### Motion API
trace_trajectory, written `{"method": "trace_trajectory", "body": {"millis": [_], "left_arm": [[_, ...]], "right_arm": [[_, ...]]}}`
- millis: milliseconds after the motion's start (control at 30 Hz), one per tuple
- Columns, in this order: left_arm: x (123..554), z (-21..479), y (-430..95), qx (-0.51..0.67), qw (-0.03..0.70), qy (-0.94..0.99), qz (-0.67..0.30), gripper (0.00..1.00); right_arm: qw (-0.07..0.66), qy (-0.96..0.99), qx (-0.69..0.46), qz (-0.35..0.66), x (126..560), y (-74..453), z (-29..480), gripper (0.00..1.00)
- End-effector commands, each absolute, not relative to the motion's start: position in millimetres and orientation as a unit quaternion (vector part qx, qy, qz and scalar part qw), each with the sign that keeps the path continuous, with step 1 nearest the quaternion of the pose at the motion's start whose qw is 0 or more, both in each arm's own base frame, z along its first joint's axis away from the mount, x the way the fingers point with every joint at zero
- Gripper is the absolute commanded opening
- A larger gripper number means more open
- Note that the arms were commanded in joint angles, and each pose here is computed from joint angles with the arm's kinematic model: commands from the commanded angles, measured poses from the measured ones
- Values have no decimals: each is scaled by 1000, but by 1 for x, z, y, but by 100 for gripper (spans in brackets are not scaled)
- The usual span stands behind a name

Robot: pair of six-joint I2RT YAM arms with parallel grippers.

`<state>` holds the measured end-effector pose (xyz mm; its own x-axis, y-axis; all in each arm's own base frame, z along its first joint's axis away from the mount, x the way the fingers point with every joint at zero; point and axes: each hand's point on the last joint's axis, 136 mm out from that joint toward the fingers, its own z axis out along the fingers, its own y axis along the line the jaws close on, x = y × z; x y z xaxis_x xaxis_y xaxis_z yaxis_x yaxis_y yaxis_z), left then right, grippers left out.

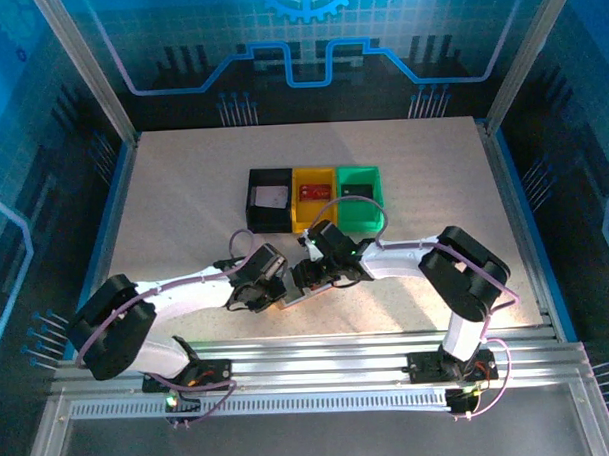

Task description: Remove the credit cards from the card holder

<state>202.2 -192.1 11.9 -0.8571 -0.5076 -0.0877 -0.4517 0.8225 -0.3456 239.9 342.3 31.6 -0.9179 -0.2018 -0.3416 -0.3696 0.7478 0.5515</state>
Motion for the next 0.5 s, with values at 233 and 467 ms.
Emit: {"method": "trace_trajectory", "body": {"millis": [233,467], "left_arm": [[183,-12,-179,-255,64,957,-125,24],[183,-16,-178,-255,64,957,-124,24]], "right_arm": [[131,914,-174,343,237,357,33,25],[131,910,-176,352,235,359,33,21]]}}
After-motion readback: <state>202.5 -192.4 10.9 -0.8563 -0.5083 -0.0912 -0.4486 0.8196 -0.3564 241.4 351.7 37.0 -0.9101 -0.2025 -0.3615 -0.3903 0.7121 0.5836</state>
